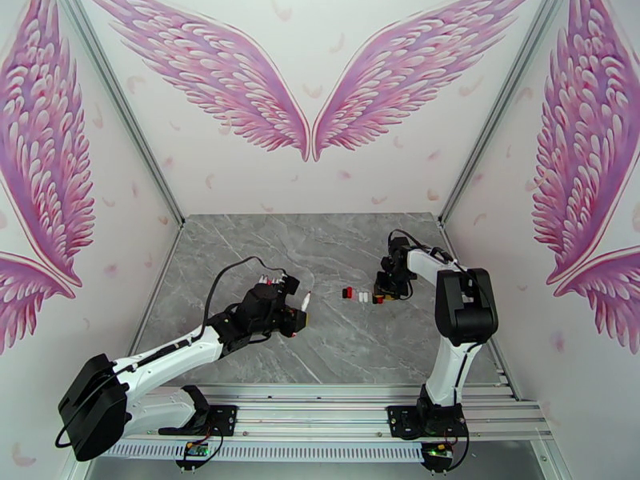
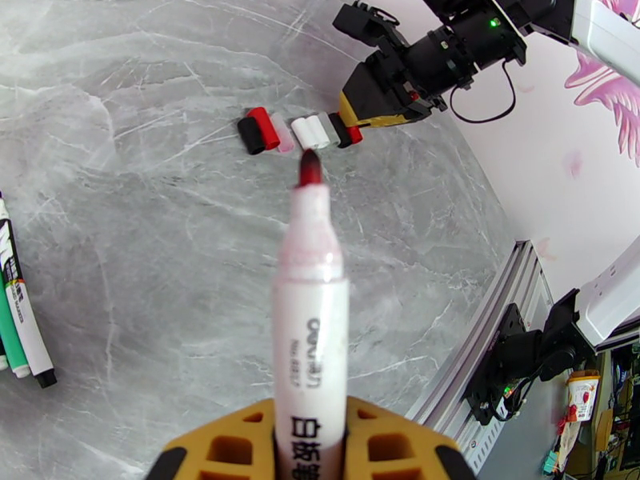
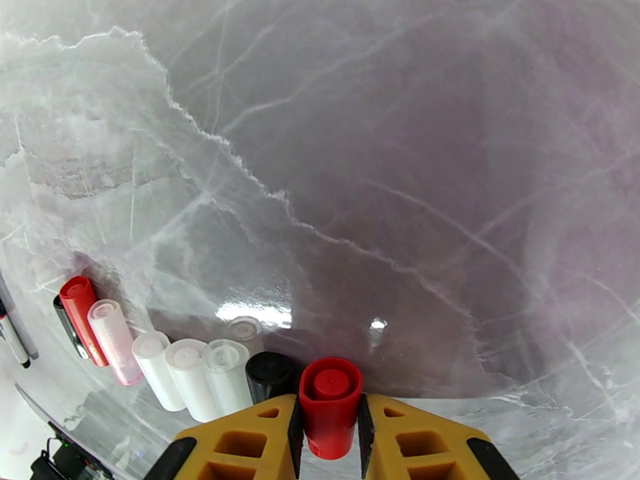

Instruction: Open the pen caps

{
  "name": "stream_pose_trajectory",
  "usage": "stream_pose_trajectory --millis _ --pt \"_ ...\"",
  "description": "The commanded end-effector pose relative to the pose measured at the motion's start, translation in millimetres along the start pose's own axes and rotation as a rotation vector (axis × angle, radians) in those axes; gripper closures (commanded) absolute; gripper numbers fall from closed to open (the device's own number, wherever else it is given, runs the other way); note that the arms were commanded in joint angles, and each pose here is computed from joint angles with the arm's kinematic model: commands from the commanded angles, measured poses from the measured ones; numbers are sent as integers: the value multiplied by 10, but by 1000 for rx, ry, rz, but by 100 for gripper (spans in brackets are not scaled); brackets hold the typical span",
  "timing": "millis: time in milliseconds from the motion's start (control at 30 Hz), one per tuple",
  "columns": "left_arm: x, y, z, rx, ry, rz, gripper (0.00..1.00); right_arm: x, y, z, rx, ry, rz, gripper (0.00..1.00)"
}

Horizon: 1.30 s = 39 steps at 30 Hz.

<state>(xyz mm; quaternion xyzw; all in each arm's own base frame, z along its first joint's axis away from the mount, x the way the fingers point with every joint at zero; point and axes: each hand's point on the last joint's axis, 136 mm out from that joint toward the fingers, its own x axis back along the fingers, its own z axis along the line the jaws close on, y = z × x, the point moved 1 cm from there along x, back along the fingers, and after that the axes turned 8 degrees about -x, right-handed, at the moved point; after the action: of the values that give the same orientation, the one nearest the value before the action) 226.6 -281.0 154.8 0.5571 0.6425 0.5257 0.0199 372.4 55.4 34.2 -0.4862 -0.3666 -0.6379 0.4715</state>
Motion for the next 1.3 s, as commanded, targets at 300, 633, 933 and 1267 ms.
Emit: stream_pose_trajectory --millis 300,633,933,1267 --pt "-5 66 -13 7 -3 -9 100 68 14 104 6 62 -27 72" --pt "-31 45 -9 20 -9 -6 100 59 -1 133 5 81 -25 72" --pt "-42 34 -11 40 -15 -5 98 53 5 119 3 73 -28 72" --pt "-54 38 -12 42 -16 -3 97 27 -14 164 14 84 -16 72"
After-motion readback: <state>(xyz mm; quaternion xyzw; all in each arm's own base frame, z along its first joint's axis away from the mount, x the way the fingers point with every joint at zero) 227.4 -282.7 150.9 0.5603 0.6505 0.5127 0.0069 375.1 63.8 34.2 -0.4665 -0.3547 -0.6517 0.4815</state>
